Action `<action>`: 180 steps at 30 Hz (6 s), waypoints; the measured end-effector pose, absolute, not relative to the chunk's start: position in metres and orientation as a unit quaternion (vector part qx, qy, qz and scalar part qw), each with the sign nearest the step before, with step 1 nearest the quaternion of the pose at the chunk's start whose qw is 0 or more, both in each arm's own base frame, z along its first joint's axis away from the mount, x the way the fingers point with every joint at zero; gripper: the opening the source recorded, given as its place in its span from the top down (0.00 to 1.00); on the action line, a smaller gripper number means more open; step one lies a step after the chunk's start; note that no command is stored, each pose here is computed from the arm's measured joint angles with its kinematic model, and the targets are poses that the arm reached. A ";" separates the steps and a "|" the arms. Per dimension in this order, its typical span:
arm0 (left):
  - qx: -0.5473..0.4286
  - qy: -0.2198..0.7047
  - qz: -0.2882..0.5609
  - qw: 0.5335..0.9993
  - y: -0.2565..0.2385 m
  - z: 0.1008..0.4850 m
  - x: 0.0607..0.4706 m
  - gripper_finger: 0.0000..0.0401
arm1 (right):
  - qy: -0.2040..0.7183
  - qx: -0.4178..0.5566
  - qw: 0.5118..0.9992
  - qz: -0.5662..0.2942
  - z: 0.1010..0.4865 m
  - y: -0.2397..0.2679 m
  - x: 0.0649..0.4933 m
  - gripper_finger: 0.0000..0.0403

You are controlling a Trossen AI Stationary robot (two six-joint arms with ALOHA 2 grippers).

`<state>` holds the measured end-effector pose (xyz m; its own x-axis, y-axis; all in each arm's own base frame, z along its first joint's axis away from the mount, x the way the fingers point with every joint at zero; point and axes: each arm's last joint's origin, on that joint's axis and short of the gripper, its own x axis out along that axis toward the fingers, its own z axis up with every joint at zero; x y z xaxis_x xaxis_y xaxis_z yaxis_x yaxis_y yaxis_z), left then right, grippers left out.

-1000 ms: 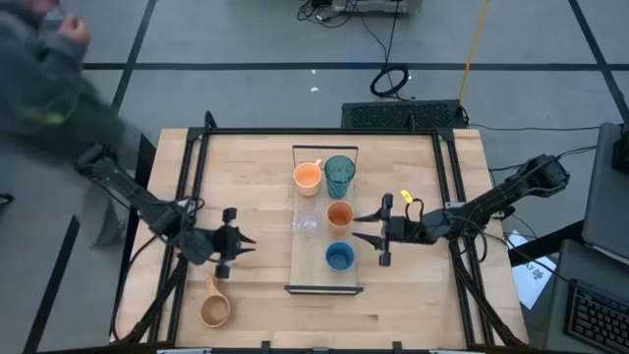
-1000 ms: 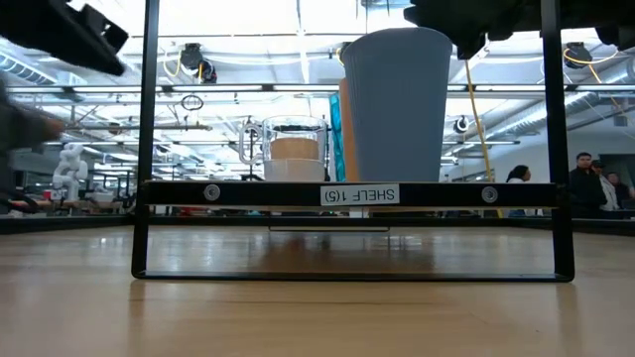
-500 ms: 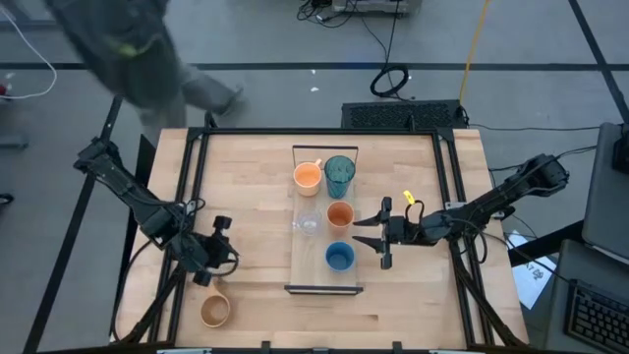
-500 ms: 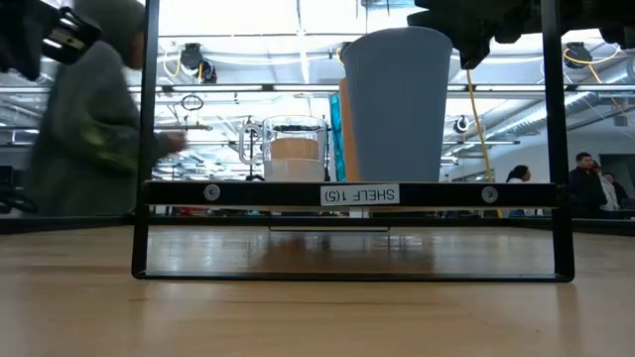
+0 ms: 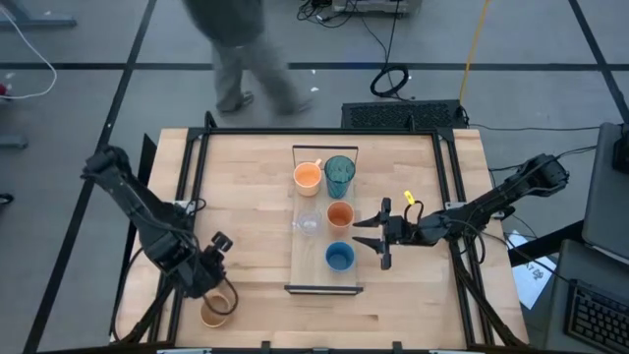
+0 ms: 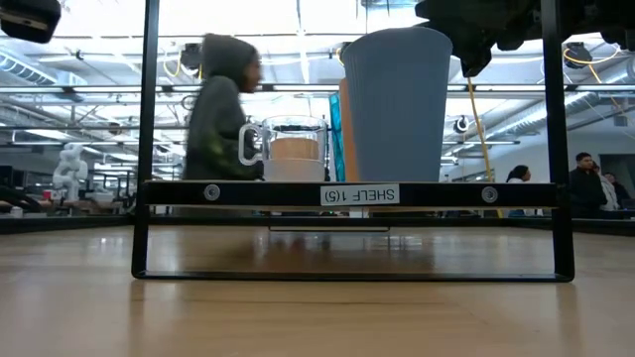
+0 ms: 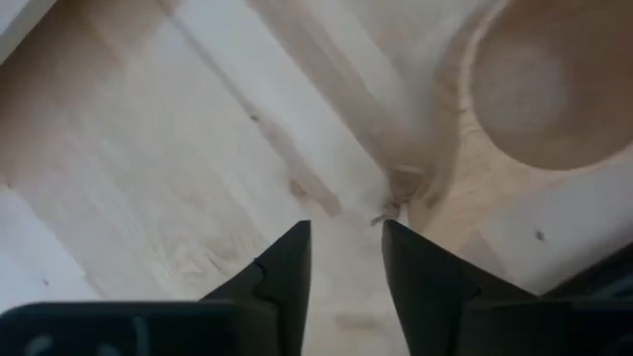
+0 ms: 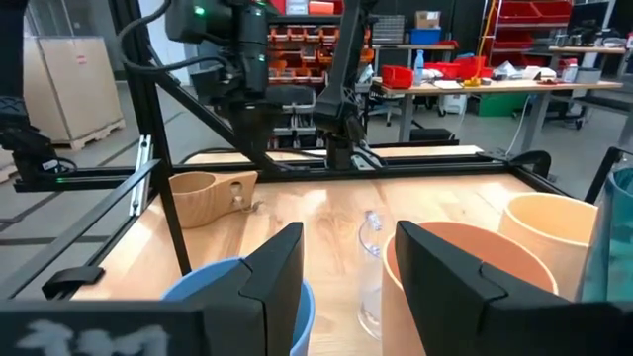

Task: Stack small to large cups/mugs on shelf
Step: Put the wooden brown mug on the shelf

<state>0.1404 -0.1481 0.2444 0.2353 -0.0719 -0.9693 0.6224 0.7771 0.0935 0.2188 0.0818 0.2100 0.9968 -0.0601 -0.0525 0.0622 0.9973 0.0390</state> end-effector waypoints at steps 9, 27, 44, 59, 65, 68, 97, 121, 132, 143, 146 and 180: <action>0.233 0.614 -0.272 0.703 -0.166 0.233 0.140 0.48 | 0.027 0.001 0.999 -0.030 0.210 0.082 0.219 0.62; 0.311 0.628 -0.296 0.649 -0.190 0.207 0.133 0.43 | 0.026 -0.005 0.999 -0.030 0.210 0.082 0.219 0.62; 0.344 0.623 -0.295 0.637 -0.189 0.200 0.131 0.50 | 0.026 -0.005 0.999 -0.029 0.210 0.082 0.219 0.62; 0.346 0.613 -0.296 0.646 -0.191 0.200 0.133 0.70 | 0.026 -0.005 0.999 -0.029 0.210 0.082 0.219 0.62; 0.347 0.612 -0.290 0.649 -0.190 0.200 0.133 0.62 | 0.026 -0.005 0.999 -0.029 0.210 0.082 0.219 0.62; 0.346 0.612 -0.288 0.650 -0.190 0.199 0.133 0.58 | 0.026 -0.005 0.999 -0.029 0.210 0.082 0.219 0.62; 0.288 0.629 -0.242 0.680 -0.187 0.185 0.131 0.71 | 0.023 -0.004 0.999 -0.028 0.211 0.082 0.219 0.62; 0.148 0.629 -0.154 0.747 -0.192 0.186 0.143 0.70 | 0.023 -0.004 0.999 -0.028 0.211 0.082 0.219 0.62; 0.146 0.624 -0.136 0.756 -0.191 0.186 0.144 0.78 | 0.023 -0.004 0.999 -0.028 0.211 0.082 0.219 0.62; 0.136 0.613 -0.099 0.772 -0.190 0.186 0.145 0.78 | 0.023 -0.004 0.999 -0.028 0.211 0.082 0.219 0.62; 0.131 0.610 -0.088 0.777 -0.190 0.186 0.146 0.78 | 0.023 -0.004 0.999 -0.028 0.211 0.082 0.219 0.62; 0.065 0.551 -0.013 0.832 -0.185 0.273 0.190 0.78 | 0.019 -0.026 0.999 -0.027 0.214 0.081 0.217 0.62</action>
<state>0.1898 -0.1847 0.2731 0.3918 0.0498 -0.9187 0.0944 0.9911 0.0939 0.2169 0.0811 0.2139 0.9978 -0.0548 -0.0367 0.0528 0.9972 -0.0529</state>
